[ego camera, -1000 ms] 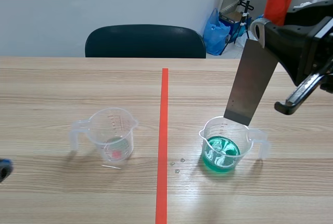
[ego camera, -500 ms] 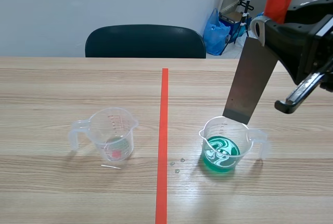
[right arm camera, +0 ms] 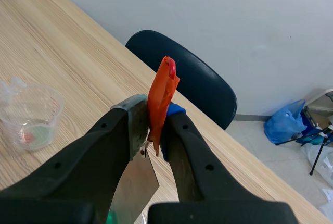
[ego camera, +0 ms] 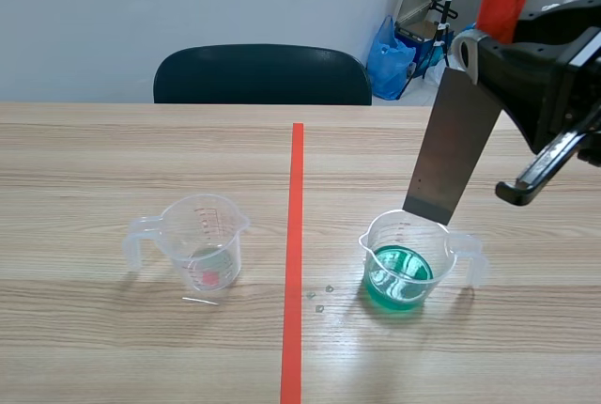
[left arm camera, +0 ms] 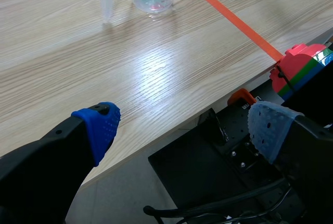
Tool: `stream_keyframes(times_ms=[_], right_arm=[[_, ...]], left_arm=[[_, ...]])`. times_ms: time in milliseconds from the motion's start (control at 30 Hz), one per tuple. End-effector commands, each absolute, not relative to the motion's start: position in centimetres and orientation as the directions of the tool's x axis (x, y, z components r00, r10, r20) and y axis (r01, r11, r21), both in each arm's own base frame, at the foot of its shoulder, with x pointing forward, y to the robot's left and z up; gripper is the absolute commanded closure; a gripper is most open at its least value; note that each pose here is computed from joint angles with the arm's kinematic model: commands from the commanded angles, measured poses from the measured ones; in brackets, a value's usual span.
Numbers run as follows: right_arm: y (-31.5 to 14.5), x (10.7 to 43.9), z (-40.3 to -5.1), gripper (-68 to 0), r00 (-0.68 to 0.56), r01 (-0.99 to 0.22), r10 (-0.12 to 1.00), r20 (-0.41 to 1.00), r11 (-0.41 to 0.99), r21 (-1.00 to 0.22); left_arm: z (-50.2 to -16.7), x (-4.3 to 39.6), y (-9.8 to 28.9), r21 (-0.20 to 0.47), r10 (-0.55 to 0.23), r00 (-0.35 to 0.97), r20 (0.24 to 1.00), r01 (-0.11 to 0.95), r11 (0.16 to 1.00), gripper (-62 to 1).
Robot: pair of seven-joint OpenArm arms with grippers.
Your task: Do the redox reaction experiment
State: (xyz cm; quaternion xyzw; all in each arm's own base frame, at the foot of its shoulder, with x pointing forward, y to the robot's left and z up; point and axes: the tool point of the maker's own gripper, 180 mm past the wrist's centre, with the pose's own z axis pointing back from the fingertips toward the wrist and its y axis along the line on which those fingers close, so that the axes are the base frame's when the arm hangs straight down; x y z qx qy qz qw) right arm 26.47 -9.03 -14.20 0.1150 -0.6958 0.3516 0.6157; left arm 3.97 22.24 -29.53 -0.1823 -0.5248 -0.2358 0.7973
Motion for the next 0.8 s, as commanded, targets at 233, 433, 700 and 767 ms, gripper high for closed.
stream_keyframes(times_ms=[233, 433, 700, 767], right_arm=[[-8.79, 26.47, -12.70, -1.9, -0.261, -0.586, 0.259, 0.930, 0.723, -0.365], [-8.79, 26.47, -12.70, -2.0, -0.261, -0.586, 0.259, 0.930, 0.723, -0.365], [-8.79, 26.47, -12.69, -2.0, -0.261, -0.586, 0.258, 0.930, 0.723, -0.365], [-8.79, 26.47, -12.69, -2.0, -0.261, -0.586, 0.258, 0.930, 0.723, -0.365]], left_arm=[[-29.33, 4.08, 22.03, -0.048, -0.175, 0.333, 0.927, 0.566, 0.823, -54.3], [-29.32, 4.08, 22.02, -0.048, -0.174, 0.332, 0.927, 0.566, 0.823, -55.5], [-29.32, 4.09, 22.03, -0.048, -0.174, 0.332, 0.927, 0.566, 0.823, -55.8], [-29.32, 4.09, 22.03, -0.048, -0.174, 0.332, 0.927, 0.566, 0.823, -56.8]])
